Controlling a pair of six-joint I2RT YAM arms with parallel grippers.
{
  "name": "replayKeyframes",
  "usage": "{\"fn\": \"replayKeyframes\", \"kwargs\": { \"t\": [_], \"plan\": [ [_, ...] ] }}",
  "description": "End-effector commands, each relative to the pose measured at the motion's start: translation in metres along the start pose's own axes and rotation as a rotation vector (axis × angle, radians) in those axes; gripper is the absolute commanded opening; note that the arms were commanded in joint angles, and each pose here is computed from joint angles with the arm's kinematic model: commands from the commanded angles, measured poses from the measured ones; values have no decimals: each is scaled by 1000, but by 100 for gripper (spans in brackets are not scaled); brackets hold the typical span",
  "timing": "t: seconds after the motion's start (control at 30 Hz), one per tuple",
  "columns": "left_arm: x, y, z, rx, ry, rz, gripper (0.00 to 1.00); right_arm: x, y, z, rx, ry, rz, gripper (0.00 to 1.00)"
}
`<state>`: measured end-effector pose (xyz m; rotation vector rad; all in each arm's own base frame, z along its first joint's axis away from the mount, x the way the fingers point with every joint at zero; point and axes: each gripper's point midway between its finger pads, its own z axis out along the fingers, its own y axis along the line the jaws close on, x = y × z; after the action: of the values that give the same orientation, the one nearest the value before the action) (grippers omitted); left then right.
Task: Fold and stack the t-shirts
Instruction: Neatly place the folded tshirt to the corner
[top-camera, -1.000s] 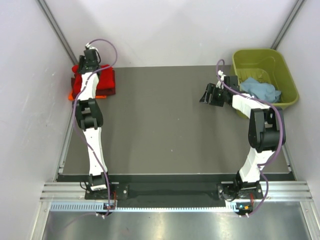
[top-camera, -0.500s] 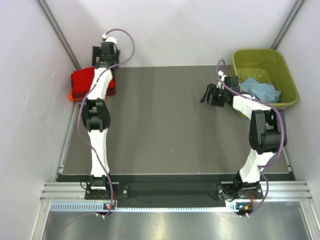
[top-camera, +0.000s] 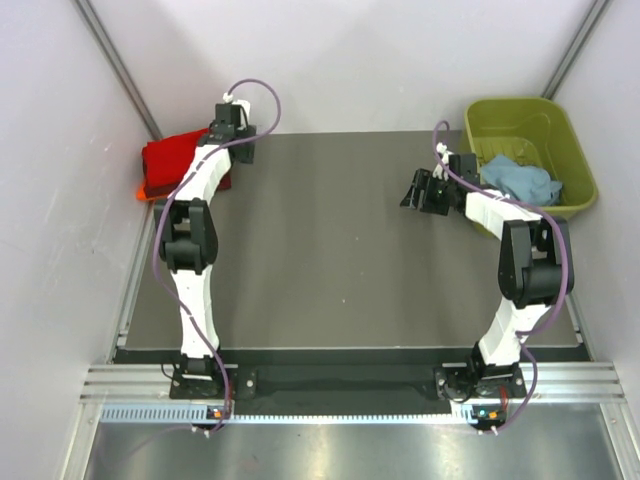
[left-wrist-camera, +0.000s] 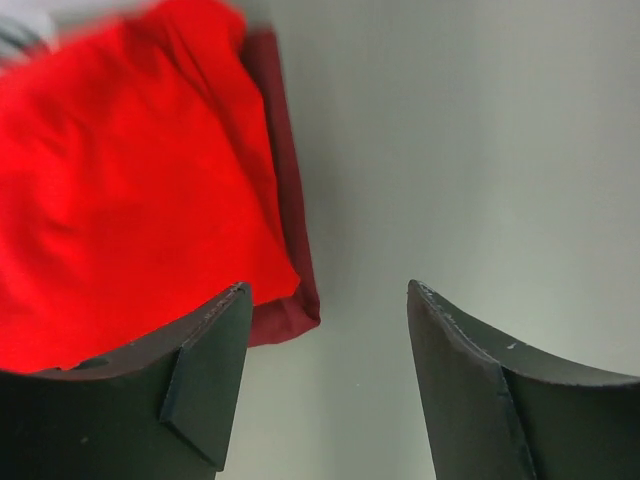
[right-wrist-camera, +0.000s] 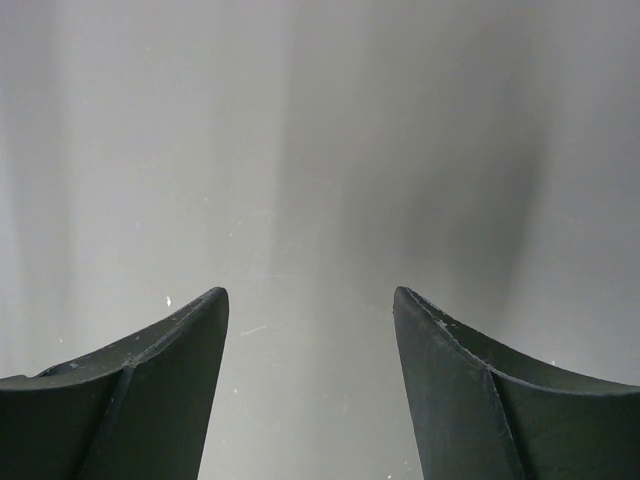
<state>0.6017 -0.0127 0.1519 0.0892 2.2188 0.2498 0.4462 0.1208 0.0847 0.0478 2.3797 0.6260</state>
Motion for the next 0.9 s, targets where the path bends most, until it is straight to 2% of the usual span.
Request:
{"fn": "replayKeyframes", "kwargs": {
  "t": [0.0, 0.17, 0.23, 0.47, 0.7, 0.87],
  "plan": [
    [16, -7, 12, 54, 61, -3, 68, -16, 12, -12, -30, -64, -46, 68],
    [32, -26, 32, 132, 92, -8, 67, -16, 11, -12, -28, -65, -43, 68],
    [27, -35, 33, 174, 81, -14, 66, -16, 10, -12, -29, -66, -40, 68],
    [36, -46, 45, 191, 95, -31, 65, -20, 10, -9, -27, -70, -37, 68],
    [65, -16, 71, 44, 137, -44, 65, -16, 8, -8, -20, -61, -41, 68],
    [78, 6, 77, 0, 158, -42, 64, -13, 8, -7, -19, -55, -44, 68]
  ]
}}
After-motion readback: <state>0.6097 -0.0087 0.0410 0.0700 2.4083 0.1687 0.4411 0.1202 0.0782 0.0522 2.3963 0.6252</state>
